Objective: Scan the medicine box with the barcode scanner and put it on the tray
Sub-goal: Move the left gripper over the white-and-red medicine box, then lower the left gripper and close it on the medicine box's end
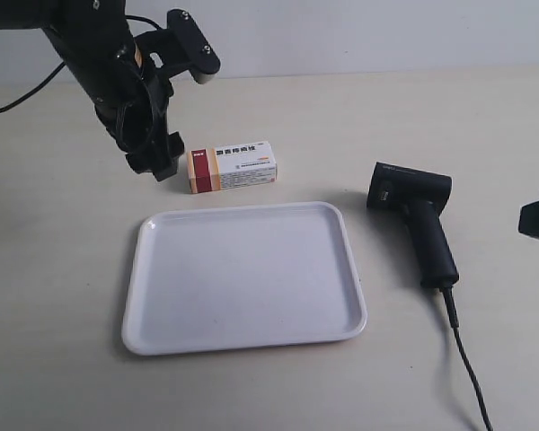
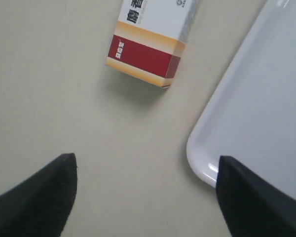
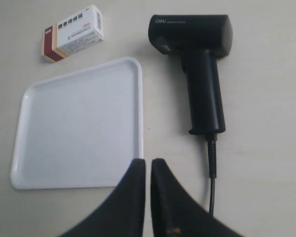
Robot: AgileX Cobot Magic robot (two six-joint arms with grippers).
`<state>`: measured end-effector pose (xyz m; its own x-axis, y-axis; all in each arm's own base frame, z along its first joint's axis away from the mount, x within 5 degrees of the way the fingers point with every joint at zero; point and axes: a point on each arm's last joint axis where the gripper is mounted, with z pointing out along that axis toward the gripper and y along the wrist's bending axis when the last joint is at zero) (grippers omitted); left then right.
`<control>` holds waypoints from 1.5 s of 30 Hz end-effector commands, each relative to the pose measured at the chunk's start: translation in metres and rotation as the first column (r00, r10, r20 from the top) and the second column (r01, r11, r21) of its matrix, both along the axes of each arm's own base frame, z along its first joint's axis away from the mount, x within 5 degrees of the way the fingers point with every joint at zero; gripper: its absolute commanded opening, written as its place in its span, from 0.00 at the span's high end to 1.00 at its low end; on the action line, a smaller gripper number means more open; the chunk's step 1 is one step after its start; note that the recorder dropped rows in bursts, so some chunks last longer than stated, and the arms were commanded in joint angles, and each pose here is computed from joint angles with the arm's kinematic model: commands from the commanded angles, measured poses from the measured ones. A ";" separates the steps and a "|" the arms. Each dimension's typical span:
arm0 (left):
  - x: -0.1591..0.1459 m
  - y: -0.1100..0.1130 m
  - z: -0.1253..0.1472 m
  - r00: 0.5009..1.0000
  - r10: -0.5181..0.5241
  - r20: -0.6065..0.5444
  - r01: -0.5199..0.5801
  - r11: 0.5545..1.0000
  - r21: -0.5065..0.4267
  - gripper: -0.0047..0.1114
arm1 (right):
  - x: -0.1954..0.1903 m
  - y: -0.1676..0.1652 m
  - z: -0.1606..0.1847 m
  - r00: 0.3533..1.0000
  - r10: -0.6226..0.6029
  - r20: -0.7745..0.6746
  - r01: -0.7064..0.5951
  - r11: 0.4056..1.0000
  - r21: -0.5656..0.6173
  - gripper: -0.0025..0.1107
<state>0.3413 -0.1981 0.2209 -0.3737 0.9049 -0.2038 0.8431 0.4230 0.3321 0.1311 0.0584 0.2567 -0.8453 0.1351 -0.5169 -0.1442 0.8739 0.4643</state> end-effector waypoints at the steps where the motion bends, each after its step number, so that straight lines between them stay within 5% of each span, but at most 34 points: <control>1: 0.003 -0.006 -0.001 0.998 -0.053 0.021 0.053 0.999 -0.008 0.31 | 0.003 0.001 -0.001 1.000 0.012 -0.020 -0.012 1.000 0.000 0.89; 8: 0.001 -0.004 0.002 0.999 -0.042 0.018 0.042 0.999 0.000 0.32 | 0.004 0.003 -0.001 1.000 0.008 -0.030 -0.007 1.000 0.023 0.89; 16: -0.008 -0.001 0.001 0.979 0.181 -0.094 -0.187 0.981 -0.058 0.32 | 0.004 0.003 -0.001 1.000 0.008 -0.030 -0.007 1.000 0.023 0.89; 20: -0.007 -0.002 0.001 0.997 0.013 -0.082 -0.014 1.000 0.000 0.32 | 0.004 0.003 -0.001 1.000 0.008 -0.030 -0.007 1.000 0.023 0.89; 25: 0.012 -0.001 0.005 0.995 0.023 -0.101 -0.026 0.999 -0.025 0.32 | 0.004 0.003 -0.001 1.000 0.008 -0.030 -0.007 1.000 0.023 0.89; 31: 0.037 -0.019 0.005 0.980 -0.155 -0.122 0.152 0.988 -0.033 0.32 | 0.004 0.003 -0.001 1.000 0.008 -0.030 -0.007 1.000 0.023 0.89; 45: 0.096 -0.046 -0.047 0.965 -0.225 -0.136 0.223 0.974 -0.028 0.32 | 0.002 0.003 -0.002 0.999 0.020 -0.047 -0.019 1.000 0.021 0.89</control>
<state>0.4350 -0.2416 0.1809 -0.1953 0.9669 -0.1642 0.9506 0.2278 0.2110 0.1327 0.0614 0.2531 -0.8717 0.1417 -0.4692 -0.1259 0.8605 0.4937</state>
